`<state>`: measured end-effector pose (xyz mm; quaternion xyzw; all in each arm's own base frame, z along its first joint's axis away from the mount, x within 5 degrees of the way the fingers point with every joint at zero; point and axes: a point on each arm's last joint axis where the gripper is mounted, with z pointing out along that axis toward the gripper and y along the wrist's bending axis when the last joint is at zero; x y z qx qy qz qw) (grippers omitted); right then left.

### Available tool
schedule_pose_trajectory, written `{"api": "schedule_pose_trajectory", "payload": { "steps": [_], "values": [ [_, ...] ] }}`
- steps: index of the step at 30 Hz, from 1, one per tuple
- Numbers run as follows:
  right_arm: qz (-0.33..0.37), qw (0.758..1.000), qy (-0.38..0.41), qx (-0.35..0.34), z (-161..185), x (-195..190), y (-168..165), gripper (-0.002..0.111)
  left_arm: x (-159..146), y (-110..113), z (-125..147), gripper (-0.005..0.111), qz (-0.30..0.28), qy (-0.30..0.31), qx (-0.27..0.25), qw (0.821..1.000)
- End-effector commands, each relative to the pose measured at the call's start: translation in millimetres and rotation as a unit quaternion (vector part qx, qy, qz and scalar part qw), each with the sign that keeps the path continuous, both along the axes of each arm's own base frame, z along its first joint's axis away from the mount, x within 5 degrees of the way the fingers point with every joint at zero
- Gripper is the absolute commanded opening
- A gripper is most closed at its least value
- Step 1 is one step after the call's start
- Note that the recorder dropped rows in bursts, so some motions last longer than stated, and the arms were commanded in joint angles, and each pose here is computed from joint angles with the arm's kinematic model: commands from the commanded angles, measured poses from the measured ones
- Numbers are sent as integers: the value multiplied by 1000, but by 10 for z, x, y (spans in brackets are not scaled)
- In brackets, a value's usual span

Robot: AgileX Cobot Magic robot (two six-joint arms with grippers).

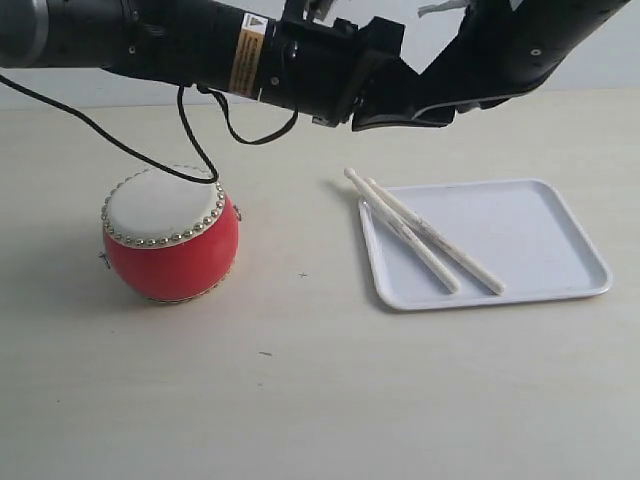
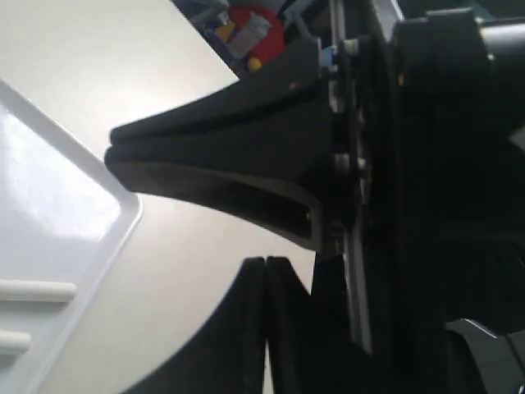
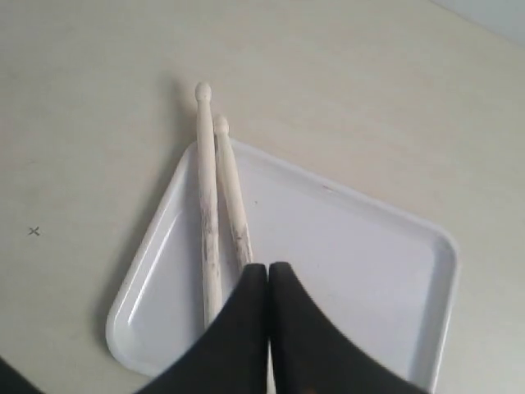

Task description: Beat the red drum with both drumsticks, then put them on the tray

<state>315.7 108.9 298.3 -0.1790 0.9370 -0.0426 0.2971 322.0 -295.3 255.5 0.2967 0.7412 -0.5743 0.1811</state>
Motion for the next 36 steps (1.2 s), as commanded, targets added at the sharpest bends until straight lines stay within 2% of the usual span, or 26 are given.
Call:
{"api": "schedule_pose_trajectory", "payload": {
  "steps": [1,5,8,10,13,17,22,27,31,36],
  "values": [
    [0,1000,-18,12,291,-216,-80,0,-105,71,204,0,21,-23,0,1000],
    [2,999,-42,15,592,-488,-198,0,-158,114,373,0,21,-42,-9,999],
    [1,995,-89,38,887,-756,-302,0,-259,187,619,0,26,-71,-21,997],
    [2,990,-123,63,1080,-965,-369,0,-348,293,751,0,61,-91,-19,994],
    [13,976,-176,127,1353,-1315,-442,0,-587,551,994,0,117,-155,3,981],
    [53,946,-242,208,1551,-1733,-493,0,-1004,911,1297,0,170,-210,-13,963],
    [87,917,-292,259,1580,-2108,-564,0,-1460,1271,1541,0,208,-271,-42,939],
    [97,906,-312,269,1429,-2356,-649,0,-2050,1687,1714,0,235,-327,-91,911],
    [97,897,-324,285,1258,-2491,-694,0,-2458,1994,1693,0,262,-360,-124,887],
    [97,873,-351,324,1031,-2616,-726,0,-2865,2278,1523,0,278,-390,-158,863]
  ]
}}
